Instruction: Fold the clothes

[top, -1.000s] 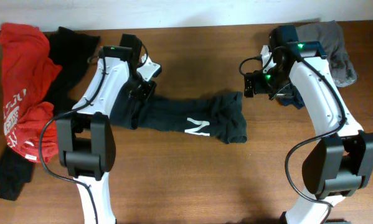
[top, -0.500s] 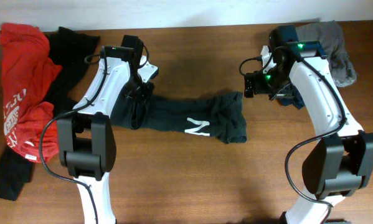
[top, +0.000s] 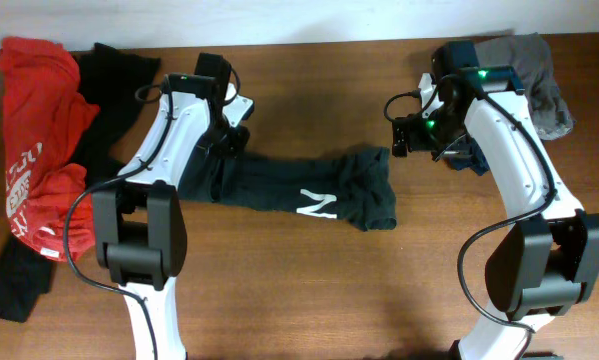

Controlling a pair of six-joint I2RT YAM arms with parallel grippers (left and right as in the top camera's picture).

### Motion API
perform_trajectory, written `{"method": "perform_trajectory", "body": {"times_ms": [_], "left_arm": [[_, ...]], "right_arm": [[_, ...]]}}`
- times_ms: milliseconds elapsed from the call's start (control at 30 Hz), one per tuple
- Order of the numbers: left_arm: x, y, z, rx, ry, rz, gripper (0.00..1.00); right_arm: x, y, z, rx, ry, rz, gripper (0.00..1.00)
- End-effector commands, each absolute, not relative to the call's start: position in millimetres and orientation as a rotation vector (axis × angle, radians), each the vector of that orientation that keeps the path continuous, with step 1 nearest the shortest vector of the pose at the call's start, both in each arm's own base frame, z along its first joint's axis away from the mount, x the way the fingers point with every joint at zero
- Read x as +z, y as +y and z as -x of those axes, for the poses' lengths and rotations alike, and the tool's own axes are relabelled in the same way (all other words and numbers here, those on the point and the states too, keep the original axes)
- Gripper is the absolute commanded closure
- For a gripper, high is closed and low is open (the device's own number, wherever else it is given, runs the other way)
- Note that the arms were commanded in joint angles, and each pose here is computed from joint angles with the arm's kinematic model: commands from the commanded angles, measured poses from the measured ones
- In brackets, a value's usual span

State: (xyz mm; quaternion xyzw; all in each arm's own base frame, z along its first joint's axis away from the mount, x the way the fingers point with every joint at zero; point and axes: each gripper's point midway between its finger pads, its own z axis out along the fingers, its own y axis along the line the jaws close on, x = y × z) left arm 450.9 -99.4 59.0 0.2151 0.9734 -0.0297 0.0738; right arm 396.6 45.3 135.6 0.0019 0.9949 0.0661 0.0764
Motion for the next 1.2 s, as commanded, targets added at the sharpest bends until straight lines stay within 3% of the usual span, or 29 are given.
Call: {"method": "perform_trajectory", "body": {"times_ms": [0, 500, 533, 600, 633, 667, 1000, 1167], "left_arm": [[68.8, -119.9, -456.3, -0.13, 2.884, -0.628, 0.99], [78.1, -168.0, -452.2, -0.16, 2.833, -0.689, 0.99], [78.2, -171.2, -451.1, -0.162, 2.83, -0.699, 0.86], [78.2, -175.1, -449.7, -0.162, 2.827, -0.712, 0.39], [78.2, -177.3, -448.8, -0.163, 2.826, -0.719, 0.23], [78.7, -178.5, -448.6, -0.162, 2.823, -0.723, 0.01], [120.9, -173.9, -461.1, -0.148, 2.78, -0.692, 0.01], [154.1, -147.5, -482.3, 0.04, 2.716, -0.621, 0.01]], "right_arm": [[145.1, 43.5, -398.6, 0.195, 2.955, -0.008, 0.08], [145.0, 43.6, -398.3, 0.196, 2.956, -0.008, 0.08], [144.9, 43.5, -397.6, 0.196, 2.959, -0.009, 0.08], [144.4, 43.5, -395.3, 0.196, 2.969, -0.009, 0.07], [144.2, 43.4, -394.5, 0.196, 2.972, -0.009, 0.07], [143.4, 43.8, -393.5, 0.199, 2.976, 0.002, 0.07], [107.5, 76.7, -389.7, 0.487, 2.986, 0.144, 0.04], [79.6, 85.0, -381.2, 0.574, 2.994, 0.142, 0.04]]}}
